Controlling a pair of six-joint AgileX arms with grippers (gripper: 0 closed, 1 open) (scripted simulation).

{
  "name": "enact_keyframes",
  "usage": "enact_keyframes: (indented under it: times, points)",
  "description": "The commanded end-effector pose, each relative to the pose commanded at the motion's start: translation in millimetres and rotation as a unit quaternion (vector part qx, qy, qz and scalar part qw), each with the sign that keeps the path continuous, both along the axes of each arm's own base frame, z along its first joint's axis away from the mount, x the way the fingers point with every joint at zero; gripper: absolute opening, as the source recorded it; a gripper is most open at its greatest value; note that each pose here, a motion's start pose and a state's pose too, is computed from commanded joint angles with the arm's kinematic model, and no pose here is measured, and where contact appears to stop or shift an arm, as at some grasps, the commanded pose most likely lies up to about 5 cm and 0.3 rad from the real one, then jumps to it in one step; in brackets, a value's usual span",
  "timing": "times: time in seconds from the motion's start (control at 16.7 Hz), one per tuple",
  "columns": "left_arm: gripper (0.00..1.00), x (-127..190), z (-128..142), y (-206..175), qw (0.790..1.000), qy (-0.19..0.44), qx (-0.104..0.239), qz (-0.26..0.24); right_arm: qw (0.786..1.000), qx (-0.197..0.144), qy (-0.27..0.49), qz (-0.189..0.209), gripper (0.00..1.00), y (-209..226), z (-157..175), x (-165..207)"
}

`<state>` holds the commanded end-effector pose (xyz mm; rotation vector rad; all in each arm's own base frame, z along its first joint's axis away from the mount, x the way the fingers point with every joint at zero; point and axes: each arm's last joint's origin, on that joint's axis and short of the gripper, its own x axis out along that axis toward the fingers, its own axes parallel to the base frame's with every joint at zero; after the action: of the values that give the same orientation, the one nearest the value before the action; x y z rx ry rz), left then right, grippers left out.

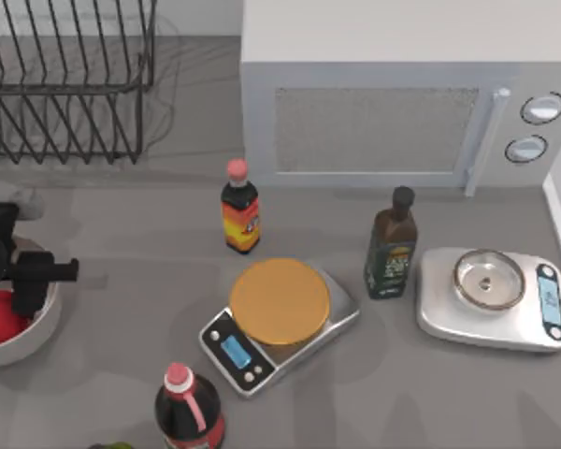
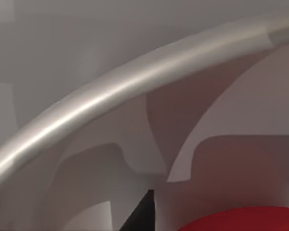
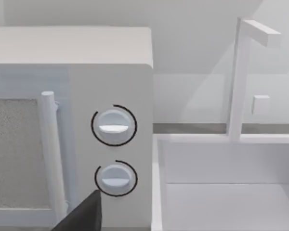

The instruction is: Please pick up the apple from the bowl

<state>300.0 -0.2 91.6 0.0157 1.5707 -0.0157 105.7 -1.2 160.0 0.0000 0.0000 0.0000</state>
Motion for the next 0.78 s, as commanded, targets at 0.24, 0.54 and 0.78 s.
enact_keyframes:
  times: [0.24,0.54,0.78]
  points:
    - [0.0,-0.5,31.9,1.0,1.0,-0.022,-0.001,-0.003,1.0,0.0,0.0,0.0,1.0,0.0,0.0,0.0]
    - [0.0,23.5,77.7,0.8,1.0,-0.015,-0.001,-0.004,1.0,0.0,0.0,0.0,1.0,0.0,0.0,0.0]
    - [0.0,34.7,159.2,0.8,1.0,-0.006,-0.001,-0.004,1.0,0.0,0.0,0.0,1.0,0.0,0.0,0.0]
